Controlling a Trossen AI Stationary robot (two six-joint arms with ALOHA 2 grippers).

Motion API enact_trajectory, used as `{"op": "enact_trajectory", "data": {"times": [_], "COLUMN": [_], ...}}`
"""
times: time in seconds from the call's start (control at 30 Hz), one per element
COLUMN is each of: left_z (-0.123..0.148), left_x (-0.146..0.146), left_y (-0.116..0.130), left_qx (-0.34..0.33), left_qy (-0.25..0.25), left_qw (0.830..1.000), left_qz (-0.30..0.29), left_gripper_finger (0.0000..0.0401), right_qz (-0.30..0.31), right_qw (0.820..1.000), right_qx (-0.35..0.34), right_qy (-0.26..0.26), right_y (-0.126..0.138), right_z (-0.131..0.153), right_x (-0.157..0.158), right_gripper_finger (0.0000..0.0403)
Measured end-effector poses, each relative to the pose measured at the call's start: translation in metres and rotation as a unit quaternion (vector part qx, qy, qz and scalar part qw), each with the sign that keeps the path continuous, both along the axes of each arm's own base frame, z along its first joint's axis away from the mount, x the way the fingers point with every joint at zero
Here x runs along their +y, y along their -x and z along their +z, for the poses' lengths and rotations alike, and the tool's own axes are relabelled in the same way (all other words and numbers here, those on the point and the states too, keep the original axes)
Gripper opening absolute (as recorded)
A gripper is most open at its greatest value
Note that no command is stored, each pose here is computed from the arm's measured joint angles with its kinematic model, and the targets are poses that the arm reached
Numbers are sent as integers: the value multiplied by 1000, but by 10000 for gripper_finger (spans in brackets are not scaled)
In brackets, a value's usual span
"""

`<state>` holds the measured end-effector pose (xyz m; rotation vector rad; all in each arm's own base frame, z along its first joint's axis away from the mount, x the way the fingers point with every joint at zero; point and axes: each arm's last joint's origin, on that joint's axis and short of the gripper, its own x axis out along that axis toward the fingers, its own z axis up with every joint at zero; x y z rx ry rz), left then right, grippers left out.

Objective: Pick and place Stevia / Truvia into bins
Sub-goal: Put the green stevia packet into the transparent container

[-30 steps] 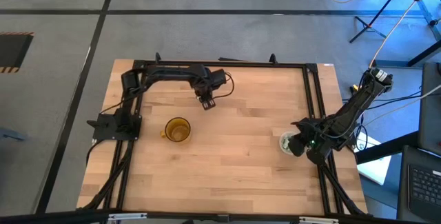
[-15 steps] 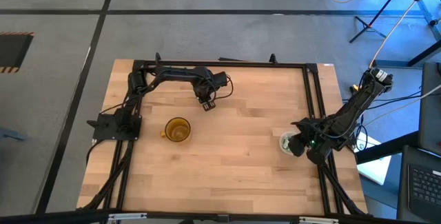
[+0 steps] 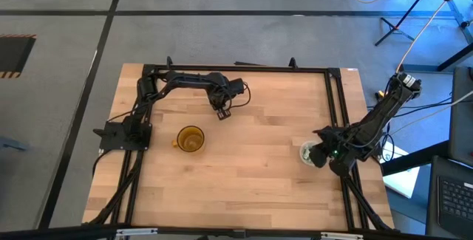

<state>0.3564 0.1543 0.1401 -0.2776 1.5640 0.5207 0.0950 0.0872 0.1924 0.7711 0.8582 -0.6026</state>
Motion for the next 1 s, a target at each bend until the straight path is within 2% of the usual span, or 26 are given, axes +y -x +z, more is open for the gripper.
{"op": "enact_trajectory", "data": {"times": [0.13, 0.37, 0.43, 0.5, 0.57, 0.6, 0.73, 0.8, 0.9, 1.0], "left_z": [11, 48, 58, 66, 74, 79, 99, 106, 116, 121], "left_x": [-10, -39, -51, -63, -77, -83, -108, -120, -136, -151], "left_y": [-2, -13, -19, -28, -37, -42, -58, -64, -70, -73], "left_qx": [-14, -96, -140, -203, -274, -315, -442, -476, -507, -523], "left_qy": [-2, -17, 3, 48, 114, 148, 278, 317, 342, 345], "left_qw": [1000, 992, 983, 965, 933, 909, 791, 742, 693, 668], "left_qz": [-19, -83, -118, -157, -203, -227, -320, -349, -381, -402], "left_gripper_finger": [3, 3, 4, 5, 4, 3, 3, 6, 9, 9], "right_qz": [-2, 23, 53, 97, 148, 173, 281, 326, 375, 389], "right_qw": [1000, 997, 994, 987, 973, 964, 910, 875, 814, 774], "right_qx": [-22, -73, -82, -95, -113, -125, -174, -205, -244, -262], "right_qy": [4, 31, 51, 83, 134, 159, 252, 295, 369, 425], "right_y": [-1, -7, -9, -12, -16, -19, -32, -39, -49, -60], "right_z": [5, 28, 31, 33, 36, 38, 49, 57, 68, 74], "right_x": [0, 3, 5, 8, 11, 13, 27, 35, 45, 50], "right_gripper_finger": [114, 114, 114, 114, 114, 114, 114, 114, 114, 114]}}
